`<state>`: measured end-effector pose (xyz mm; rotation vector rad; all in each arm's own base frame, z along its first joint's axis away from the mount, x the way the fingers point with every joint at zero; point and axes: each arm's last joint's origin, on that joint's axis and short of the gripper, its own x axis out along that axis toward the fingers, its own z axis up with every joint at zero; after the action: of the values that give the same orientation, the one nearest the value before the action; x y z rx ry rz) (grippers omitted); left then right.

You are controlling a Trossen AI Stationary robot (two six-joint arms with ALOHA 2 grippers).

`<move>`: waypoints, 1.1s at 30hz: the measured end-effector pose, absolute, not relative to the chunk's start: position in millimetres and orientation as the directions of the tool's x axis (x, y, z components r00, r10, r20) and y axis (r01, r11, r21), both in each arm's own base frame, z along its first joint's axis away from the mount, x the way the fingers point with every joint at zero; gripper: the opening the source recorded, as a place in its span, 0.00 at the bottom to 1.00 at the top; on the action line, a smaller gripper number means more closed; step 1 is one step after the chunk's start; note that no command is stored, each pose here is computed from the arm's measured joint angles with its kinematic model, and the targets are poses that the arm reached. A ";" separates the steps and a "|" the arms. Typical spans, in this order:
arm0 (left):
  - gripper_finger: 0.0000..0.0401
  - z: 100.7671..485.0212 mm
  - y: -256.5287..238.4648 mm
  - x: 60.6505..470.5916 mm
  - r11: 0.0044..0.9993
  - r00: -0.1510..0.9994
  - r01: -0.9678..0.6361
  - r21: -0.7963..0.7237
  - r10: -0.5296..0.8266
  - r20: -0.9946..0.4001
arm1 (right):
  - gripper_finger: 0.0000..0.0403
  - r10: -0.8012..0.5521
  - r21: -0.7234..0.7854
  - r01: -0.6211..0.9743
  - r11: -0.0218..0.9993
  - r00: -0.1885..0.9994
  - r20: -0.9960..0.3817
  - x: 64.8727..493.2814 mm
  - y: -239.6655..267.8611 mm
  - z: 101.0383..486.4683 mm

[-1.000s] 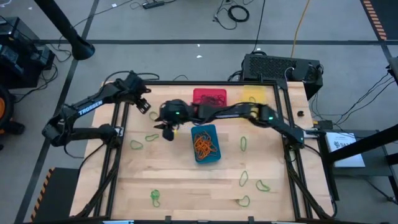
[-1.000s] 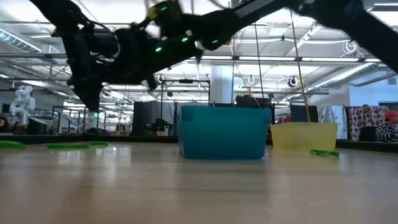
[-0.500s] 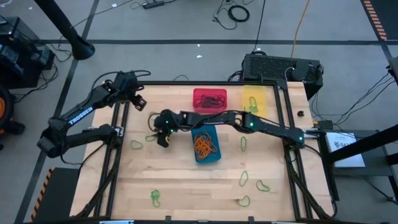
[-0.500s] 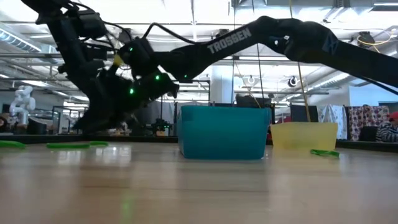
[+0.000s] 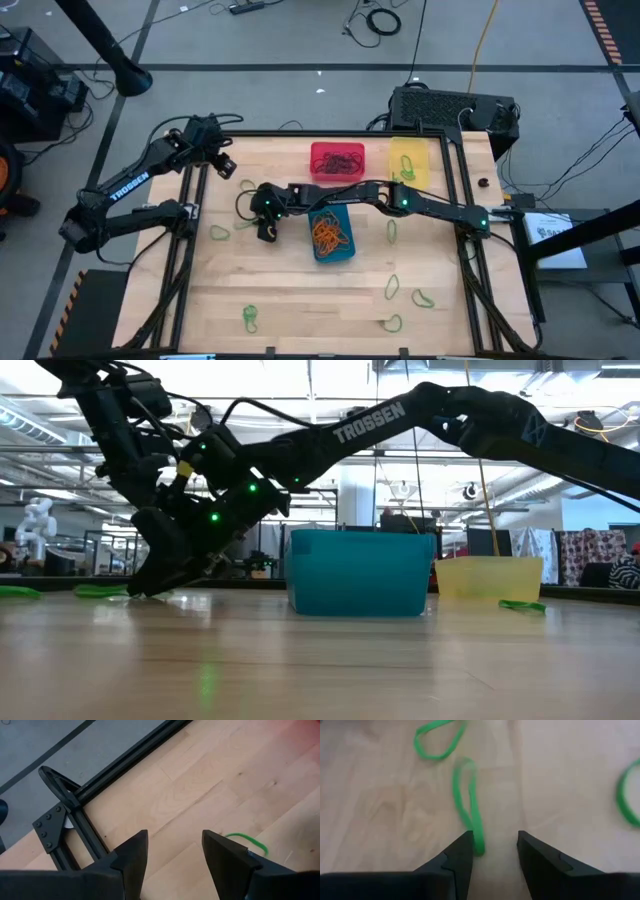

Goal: Sort rubber bands into baskets
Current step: Put the green rubber band into the yellow bin

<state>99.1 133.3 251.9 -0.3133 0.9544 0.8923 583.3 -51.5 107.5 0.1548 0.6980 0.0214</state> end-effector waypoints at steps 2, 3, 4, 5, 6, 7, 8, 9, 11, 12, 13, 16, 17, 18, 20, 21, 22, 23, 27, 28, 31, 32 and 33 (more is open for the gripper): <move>0.49 252.0 133.4 99.0 0.616 0.267 -0.776 0.138 0.519 -0.812 | 0.36 0.067 0.138 0.033 0.990 0.748 -0.660 581.8 -47.7 106.8; 0.49 252.0 133.4 99.1 0.616 0.268 -0.776 0.138 0.519 -0.812 | 0.36 0.055 0.132 0.045 0.990 0.740 -0.670 581.1 -46.7 106.4; 0.49 251.9 133.4 99.1 0.616 0.268 -0.775 0.138 0.519 -0.812 | 0.35 0.043 0.128 0.060 0.990 0.732 -0.680 580.4 -45.9 105.8; 0.49 252.0 133.4 99.1 0.616 0.268 -0.775 0.138 0.519 -0.812 | 0.33 0.031 0.125 0.075 0.989 0.729 -0.684 580.1 -45.7 105.4; 0.49 251.9 133.4 99.1 0.616 0.268 -0.776 0.138 0.519 -0.812 | 0.32 0.020 0.125 0.090 0.988 0.727 -0.686 580.0 -45.9 105.3; 0.49 252.0 133.4 99.1 0.616 0.268 -0.776 0.138 0.519 -0.812 | 0.29 0.015 0.128 0.100 0.987 0.728 -0.686 580.1 -46.1 105.6; 0.49 252.0 133.4 99.1 0.616 0.268 -0.776 0.138 0.519 -0.812 | 0.26 0.012 0.129 0.104 0.986 0.731 -0.682 580.4 -46.2 105.9; 0.49 251.9 133.4 99.0 0.616 0.268 -0.776 0.138 0.519 -0.812 | 0.22 0.012 0.130 0.104 0.986 0.737 -0.676 581.0 -46.2 106.5; 0.49 251.9 133.4 99.0 0.616 0.267 -0.776 0.138 0.519 -0.812 | 0.12 0.011 0.133 0.102 0.986 0.750 -0.661 582.1 -47.5 107.6; 0.49 252.0 133.4 99.0 0.616 0.268 -0.776 0.138 0.519 -0.812 | 0.07 0.011 0.133 0.101 0.986 0.757 -0.653 582.8 -47.6 108.3; 0.49 252.0 133.4 99.1 0.616 0.268 -0.776 0.138 0.519 -0.812 | 0.04 0.014 0.135 0.096 0.986 0.764 -0.645 583.6 -47.4 108.8; 0.49 251.9 133.4 99.0 0.616 0.268 -0.776 0.138 0.519 -0.812 | 0.02 0.021 0.134 0.081 0.988 0.779 -0.627 585.5 -46.2 111.3; 0.49 251.9 133.4 99.0 0.616 0.268 -0.776 0.138 0.519 -0.812 | 0.02 0.021 0.134 0.081 0.988 0.781 -0.624 585.4 -46.2 114.1; 0.49 251.9 133.3 99.1 0.616 0.268 -0.775 0.138 0.519 -0.812 | 0.01 0.021 0.133 0.082 0.988 0.777 -0.629 584.7 -46.2 115.4; 0.49 251.9 133.3 99.2 0.619 0.272 -0.774 0.134 0.516 -0.812 | 0.00 0.019 0.132 0.081 0.988 0.784 -0.621 584.0 -46.1 125.0; 0.49 251.9 133.2 99.3 0.622 0.276 -0.772 0.130 0.514 -0.812 | 0.01 0.018 0.131 0.081 0.988 0.785 -0.620 583.3 -46.1 129.6; 0.49 251.9 133.1 99.5 0.625 0.282 -0.771 0.125 0.510 -0.813 | 0.02 0.016 0.128 0.079 0.989 0.792 -0.610 583.2 -47.1 135.0; 0.49 251.9 133.1 99.6 0.628 0.286 -0.769 0.121 0.507 -0.813 | 0.03 0.014 0.125 0.076 0.989 0.800 -0.600 582.9 -47.9 141.6; 0.49 251.9 133.0 99.9 0.632 0.294 -0.766 0.113 0.502 -0.813 | 0.07 0.005 0.110 0.070 0.992 0.821 -0.570 582.7 -50.0 155.2; 0.49 251.9 133.0 100.0 0.634 0.297 -0.766 0.111 0.501 -0.813 | 0.09 0.006 0.100 0.061 0.993 0.825 -0.564 583.1 -50.0 155.8; 0.49 252.0 132.8 100.5 0.641 0.310 -0.761 0.098 0.493 -0.813 | 0.15 0.032 0.102 0.031 0.994 0.827 -0.561 583.4 -48.3 155.6; 0.49 252.0 132.6 100.7 0.642 0.311 -0.760 0.098 0.493 -0.813 | 0.18 0.052 0.109 0.011 0.994 0.829 -0.557 584.4 -46.6 152.3; 0.49 252.0 132.4 101.0 0.644 0.312 -0.759 0.098 0.492 -0.812 | 0.21 0.070 0.117 -0.007 0.993 0.837 -0.543 586.0 -45.3 150.3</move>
<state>101.0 132.4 252.0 -0.3292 0.9346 0.8447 586.0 -45.3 150.3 0.1114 0.5788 0.0408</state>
